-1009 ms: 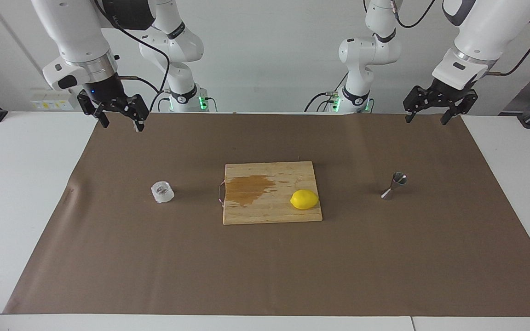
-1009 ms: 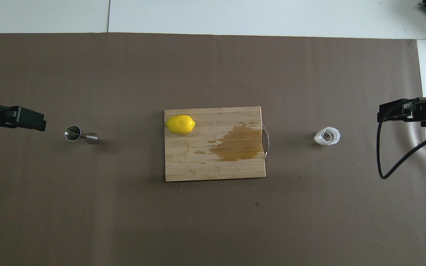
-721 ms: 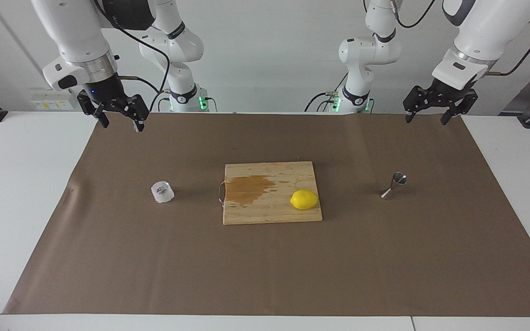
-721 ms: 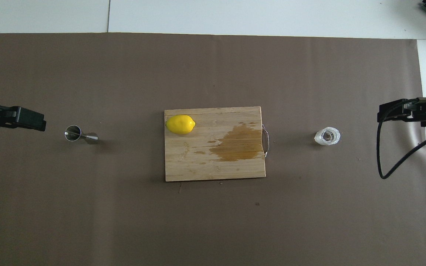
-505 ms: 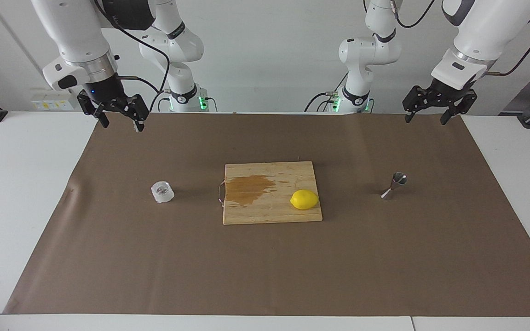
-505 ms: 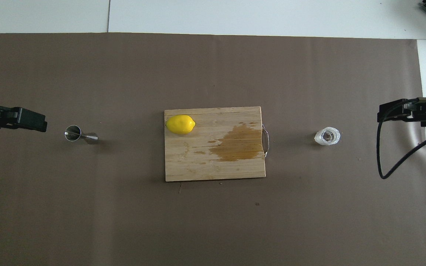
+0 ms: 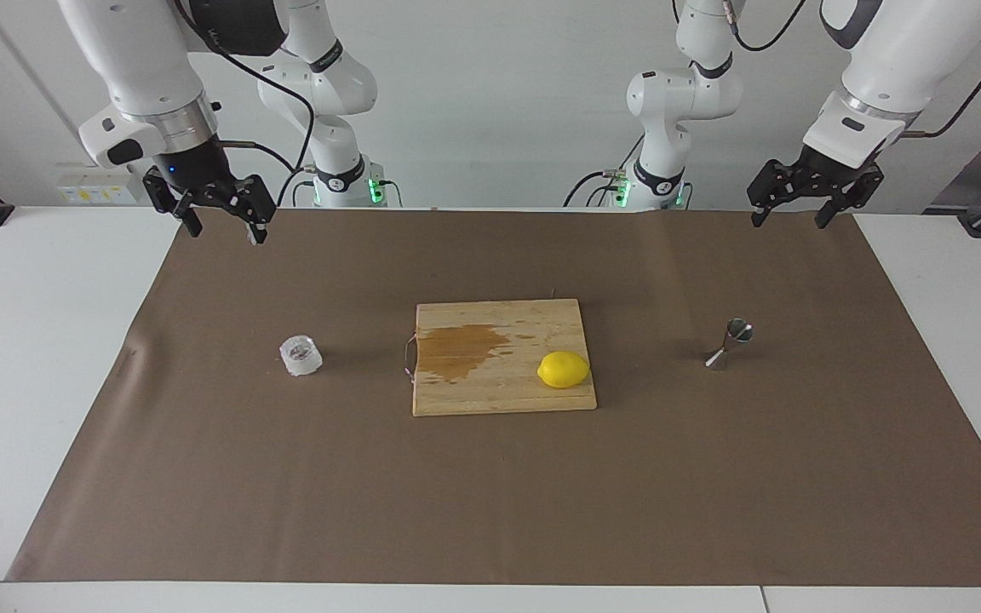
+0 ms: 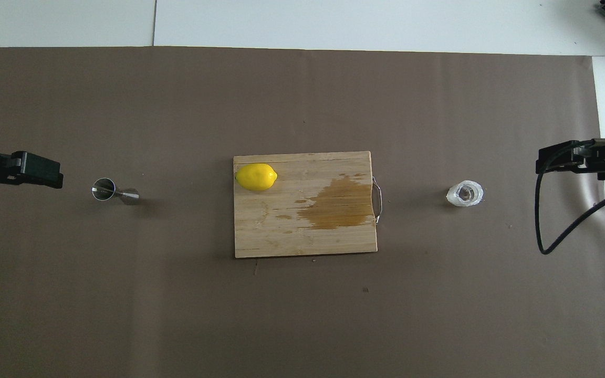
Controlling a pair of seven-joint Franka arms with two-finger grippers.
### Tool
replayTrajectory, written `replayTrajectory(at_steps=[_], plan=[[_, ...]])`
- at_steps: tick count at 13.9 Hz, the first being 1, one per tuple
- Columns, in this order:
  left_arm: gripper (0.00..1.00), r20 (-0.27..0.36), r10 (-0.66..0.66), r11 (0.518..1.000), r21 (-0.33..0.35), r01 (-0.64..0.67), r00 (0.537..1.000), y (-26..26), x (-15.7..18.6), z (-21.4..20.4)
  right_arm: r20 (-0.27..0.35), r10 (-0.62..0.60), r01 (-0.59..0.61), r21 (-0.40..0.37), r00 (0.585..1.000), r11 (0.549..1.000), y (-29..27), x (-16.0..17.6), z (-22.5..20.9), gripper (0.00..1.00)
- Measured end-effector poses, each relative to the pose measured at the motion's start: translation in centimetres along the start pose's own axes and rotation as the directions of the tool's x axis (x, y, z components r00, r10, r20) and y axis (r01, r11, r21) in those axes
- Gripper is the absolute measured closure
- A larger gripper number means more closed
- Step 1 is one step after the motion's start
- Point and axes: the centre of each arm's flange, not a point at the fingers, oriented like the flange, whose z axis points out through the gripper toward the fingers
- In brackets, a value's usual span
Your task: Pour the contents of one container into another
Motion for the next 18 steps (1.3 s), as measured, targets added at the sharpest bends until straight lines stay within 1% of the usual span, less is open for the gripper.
replayTrajectory(at_steps=[2,4,6,7,9,12,14,16,17,18], plan=[[0.00,0.004,-0.080,0.997,0.001,0.080,0.997,-0.3,-0.1,1.0,0.000,0.000,0.000,0.000,1.000,1.000,0.0,0.0,0.0,0.00],[0.00,0.010,-0.182,0.983,0.001,0.182,0.983,-1.4,-0.3,1.9,0.000,0.000,0.000,0.000,1.000,1.000,0.0,0.0,0.0,0.00],[0.00,0.019,-0.324,0.946,-0.024,0.324,0.946,-3.5,0.1,2.8,0.000,0.000,0.000,0.000,1.000,1.000,0.0,0.0,0.0,0.00],[0.00,0.033,-0.409,0.911,-0.046,0.410,0.912,-4.4,0.2,3.2,0.000,0.000,0.000,0.000,1.000,1.000,0.0,0.0,0.0,0.00],[0.00,0.074,-0.565,0.817,-0.092,0.570,0.822,-5.9,0.5,4.3,0.000,0.000,0.000,0.000,1.000,1.000,0.0,0.0,0.0,0.00],[0.00,0.155,-0.735,0.645,-0.140,0.751,0.660,-8.4,0.6,7.4,0.000,0.009,-0.009,0.000,1.000,1.000,0.5,0.1,0.0,0.00],[0.00,0.190,-0.792,0.564,-0.134,0.815,0.580,-9.7,-0.1,9.6,0.000,0.010,-0.010,0.000,1.000,1.000,0.5,0.1,0.0,0.00],[0.00,0.205,-0.851,0.469,-0.113,0.876,0.483,-9.7,-1.3,11.1,0.000,0.010,-0.010,0.000,1.000,1.000,0.5,0.1,0.0,0.00],[0.00,0.212,-0.883,0.405,-0.106,0.908,0.419,-9.7,-1.8,11.6,0.000,0.010,-0.010,0.000,1.000,1.000,0.5,0.1,0.0,0.00],[0.00,0.241,-0.917,0.299,-0.110,0.948,0.317,-10.0,-2.2,12.0,0.000,0.010,-0.010,0.000,1.000,1.000,0.5,0.1,0.0,0.00]])
